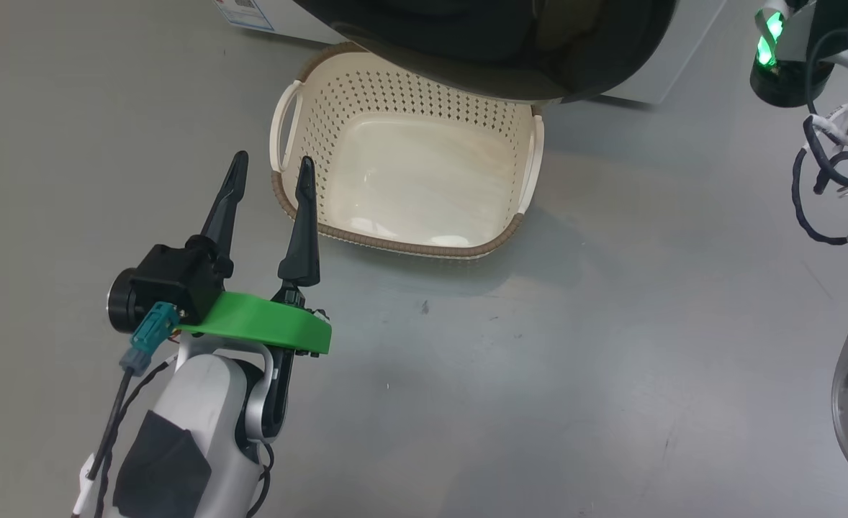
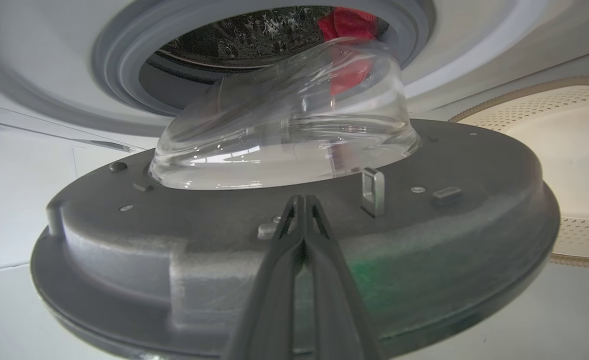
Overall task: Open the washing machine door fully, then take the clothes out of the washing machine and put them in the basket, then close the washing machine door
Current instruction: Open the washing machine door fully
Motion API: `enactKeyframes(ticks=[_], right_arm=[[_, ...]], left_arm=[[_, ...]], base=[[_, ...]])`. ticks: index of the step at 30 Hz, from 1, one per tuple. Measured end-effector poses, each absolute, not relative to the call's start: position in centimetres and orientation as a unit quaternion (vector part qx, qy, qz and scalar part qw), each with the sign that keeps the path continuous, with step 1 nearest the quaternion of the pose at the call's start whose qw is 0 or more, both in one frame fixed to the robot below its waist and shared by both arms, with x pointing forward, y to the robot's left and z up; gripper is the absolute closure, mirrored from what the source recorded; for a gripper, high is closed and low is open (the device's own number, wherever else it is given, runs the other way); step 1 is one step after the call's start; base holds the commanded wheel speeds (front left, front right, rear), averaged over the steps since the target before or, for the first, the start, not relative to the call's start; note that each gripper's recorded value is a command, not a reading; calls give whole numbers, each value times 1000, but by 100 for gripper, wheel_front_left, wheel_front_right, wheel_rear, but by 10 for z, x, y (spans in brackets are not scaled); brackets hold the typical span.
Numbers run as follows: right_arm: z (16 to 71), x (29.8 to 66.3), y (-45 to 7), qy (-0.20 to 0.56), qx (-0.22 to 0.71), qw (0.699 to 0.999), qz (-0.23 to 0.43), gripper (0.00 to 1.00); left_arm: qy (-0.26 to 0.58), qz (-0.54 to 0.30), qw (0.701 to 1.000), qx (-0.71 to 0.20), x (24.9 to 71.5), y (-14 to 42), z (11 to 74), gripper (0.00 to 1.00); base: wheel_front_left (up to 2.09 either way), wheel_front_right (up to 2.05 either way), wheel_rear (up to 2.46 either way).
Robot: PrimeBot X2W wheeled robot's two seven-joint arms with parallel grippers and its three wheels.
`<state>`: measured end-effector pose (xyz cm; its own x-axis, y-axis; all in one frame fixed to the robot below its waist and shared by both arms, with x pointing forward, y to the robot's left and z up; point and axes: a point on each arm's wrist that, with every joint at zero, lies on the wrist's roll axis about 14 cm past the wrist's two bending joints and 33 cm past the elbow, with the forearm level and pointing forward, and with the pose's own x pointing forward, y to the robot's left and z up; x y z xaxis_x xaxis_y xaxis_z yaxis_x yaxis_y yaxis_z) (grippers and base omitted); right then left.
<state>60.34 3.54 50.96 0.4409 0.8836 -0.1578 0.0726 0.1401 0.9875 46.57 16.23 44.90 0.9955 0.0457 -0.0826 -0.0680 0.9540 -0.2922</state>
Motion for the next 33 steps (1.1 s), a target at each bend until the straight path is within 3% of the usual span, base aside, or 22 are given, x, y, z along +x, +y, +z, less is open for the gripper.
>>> enactKeyframes(ticks=[17,33], right_arm=[[515,589,37,426,550,636,333,100],[519,591,-7,290,368,817,336,100]], left_arm=[[30,23,988,-149,463,158,456,0],[18,19,989,-146,457,156,468,0]], base=[[0,0,0],[0,0,0]])
